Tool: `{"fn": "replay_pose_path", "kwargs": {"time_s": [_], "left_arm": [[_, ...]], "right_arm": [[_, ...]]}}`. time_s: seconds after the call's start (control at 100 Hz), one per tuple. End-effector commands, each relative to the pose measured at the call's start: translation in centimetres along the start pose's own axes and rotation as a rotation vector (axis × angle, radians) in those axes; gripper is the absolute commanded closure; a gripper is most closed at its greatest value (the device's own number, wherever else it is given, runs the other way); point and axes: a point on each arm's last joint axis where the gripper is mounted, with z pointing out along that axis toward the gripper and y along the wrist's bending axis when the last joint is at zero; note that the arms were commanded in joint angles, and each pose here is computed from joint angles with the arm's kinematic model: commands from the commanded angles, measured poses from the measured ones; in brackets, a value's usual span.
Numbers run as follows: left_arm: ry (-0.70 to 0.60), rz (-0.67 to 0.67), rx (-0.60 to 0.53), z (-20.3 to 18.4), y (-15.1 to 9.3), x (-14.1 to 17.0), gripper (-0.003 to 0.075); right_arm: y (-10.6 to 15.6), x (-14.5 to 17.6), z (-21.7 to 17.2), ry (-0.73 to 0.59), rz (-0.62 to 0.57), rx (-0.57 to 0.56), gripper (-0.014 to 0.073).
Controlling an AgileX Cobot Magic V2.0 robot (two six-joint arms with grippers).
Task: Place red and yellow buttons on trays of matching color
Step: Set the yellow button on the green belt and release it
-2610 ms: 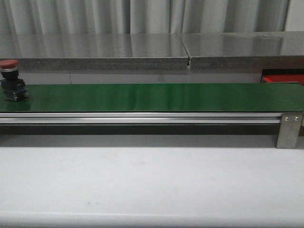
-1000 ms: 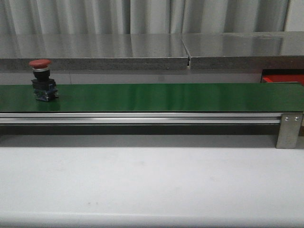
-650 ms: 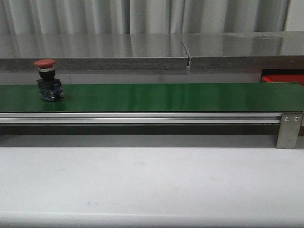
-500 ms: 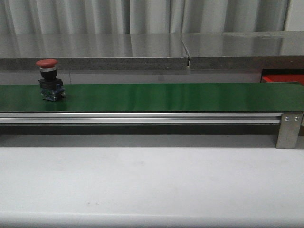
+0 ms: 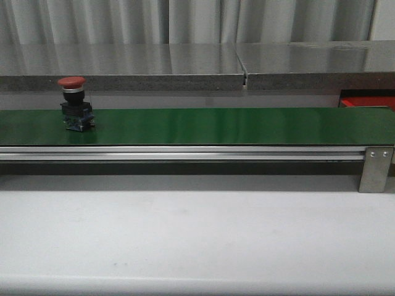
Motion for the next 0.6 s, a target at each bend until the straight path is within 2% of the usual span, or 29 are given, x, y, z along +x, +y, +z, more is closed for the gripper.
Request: {"fn": "replay_pose_path", "kwargs": {"time_s": [0.0,0.07,0.16,0.26,0.27,0.28,0.33,0.34,0.41,0.47,0.59], "left_arm": [[-0.098,0.003,0.036,-2.94,-0.78,-1.02,0.0738],[-0.098,0.004,0.036,-2.94,-0.78,-1.02,0.0715],[-0.093,0.005,0.040,-2.94,-0.82,-0.96,0.0607],[-0.086,0.027,0.062,-2.94,-1.03,-0.89,0.0405],[-0.083,0.029,0.068,-2.94,-1.08,-0.87,0.0354],[-0.083,0.030,0.070,-2.94,-1.10,-0.86,0.0354],[-0.080,0.029,0.086,-2.95,-1.24,-0.84,0.0238],[-0.079,0.031,0.090,-2.96,-1.28,-0.83,0.0193],[-0.077,0.030,0.103,-2.97,-1.40,-0.81,0.0088],[-0.076,0.030,0.105,-3.06,-1.43,-0.84,0.0043],[-0.088,0.044,0.108,-3.56,-1.54,-1.12,0.0049]], "right_arm": [[-0.12,-1.56,-0.36,-0.123,-0.006,0.008,0.0663],[-0.12,-1.56,-0.36,-0.123,-0.006,0.008,0.0663],[-0.12,-1.56,-0.36,-0.123,-0.006,0.008,0.0663],[-0.12,-1.56,-0.36,-0.123,-0.006,0.008,0.0663],[-0.12,-1.56,-0.36,-0.123,-0.006,0.008,0.0663],[-0.12,-1.56,-0.36,-0.123,-0.006,0.008,0.0663],[-0.12,-1.56,-0.36,-0.123,-0.006,0.008,0.0663],[-0.12,-1.56,-0.36,-0.123,-0.006,0.008,0.0663],[-0.12,-1.56,-0.36,-0.123,-0.006,0.008,0.0663],[-0.12,-1.56,-0.36,-0.123,-0.006,0.008,0.0663],[-0.12,-1.56,-0.36,-0.123,-0.006,0.008,0.0663]]}}
